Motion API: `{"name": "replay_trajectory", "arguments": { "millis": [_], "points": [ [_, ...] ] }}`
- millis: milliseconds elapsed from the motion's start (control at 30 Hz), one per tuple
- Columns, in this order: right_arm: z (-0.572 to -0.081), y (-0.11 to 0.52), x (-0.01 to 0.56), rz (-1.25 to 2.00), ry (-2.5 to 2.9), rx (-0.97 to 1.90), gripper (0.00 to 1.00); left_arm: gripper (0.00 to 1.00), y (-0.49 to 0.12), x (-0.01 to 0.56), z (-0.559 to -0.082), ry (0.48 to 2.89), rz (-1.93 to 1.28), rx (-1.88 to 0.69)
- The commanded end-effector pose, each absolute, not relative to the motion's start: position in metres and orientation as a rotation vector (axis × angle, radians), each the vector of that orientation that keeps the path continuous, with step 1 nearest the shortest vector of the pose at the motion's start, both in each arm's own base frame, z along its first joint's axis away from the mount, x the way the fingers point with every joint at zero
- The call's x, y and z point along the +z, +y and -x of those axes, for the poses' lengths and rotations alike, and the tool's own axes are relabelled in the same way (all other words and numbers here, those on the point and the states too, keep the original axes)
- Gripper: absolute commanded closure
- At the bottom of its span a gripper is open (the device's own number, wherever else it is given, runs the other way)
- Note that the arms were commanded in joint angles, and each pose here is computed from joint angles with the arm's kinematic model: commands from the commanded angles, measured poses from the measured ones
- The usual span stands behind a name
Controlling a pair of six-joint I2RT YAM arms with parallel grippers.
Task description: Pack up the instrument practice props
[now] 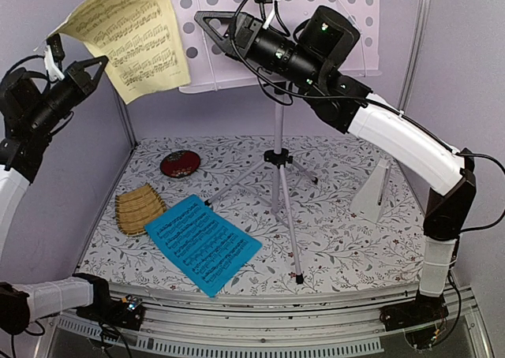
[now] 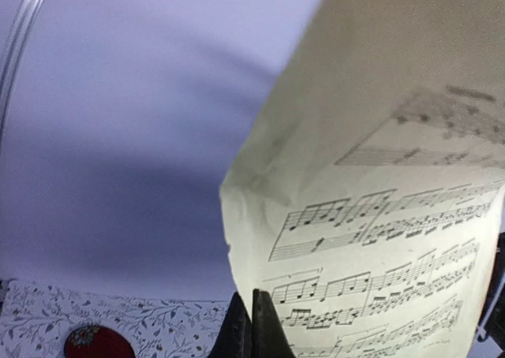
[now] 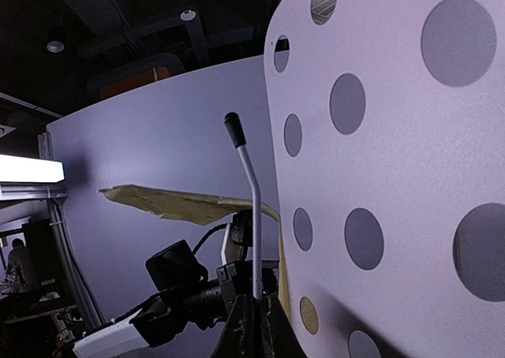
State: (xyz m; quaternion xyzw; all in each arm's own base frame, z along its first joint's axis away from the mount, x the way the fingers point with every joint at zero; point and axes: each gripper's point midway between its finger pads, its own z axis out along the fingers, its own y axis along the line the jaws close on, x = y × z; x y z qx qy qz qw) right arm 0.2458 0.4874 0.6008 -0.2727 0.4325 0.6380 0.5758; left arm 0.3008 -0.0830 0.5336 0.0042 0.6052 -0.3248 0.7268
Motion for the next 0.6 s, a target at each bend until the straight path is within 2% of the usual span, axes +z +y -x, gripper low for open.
{"name": "replay_trajectory", "arguments": {
  "millis": [0, 167, 367, 567],
  "points": [
    [-0.244, 0.49, 0.602, 0.629, 0.982, 1.489, 0.99, 1.0, -0.055, 0.497, -0.311, 1.349, 0.134, -0.725],
    [-0.246, 0.489, 0.6, 0.617, 0.988, 1.478, 0.98, 1.0, -0.049, 0.447, -0.311, 1.422, 0.177, -0.725],
    [-0.238, 0.482, 0.605, 0.637, 0.966, 1.477, 0.7, 1.0, -0.065, 0.381, -0.305, 1.57, 0.159, -0.805],
    [-0.217, 0.467, 0.599, 0.715, 0.934, 1.461, 0.54, 1.0, -0.083, 0.346, -0.29, 1.717, 0.069, -0.859]
  ]
}}
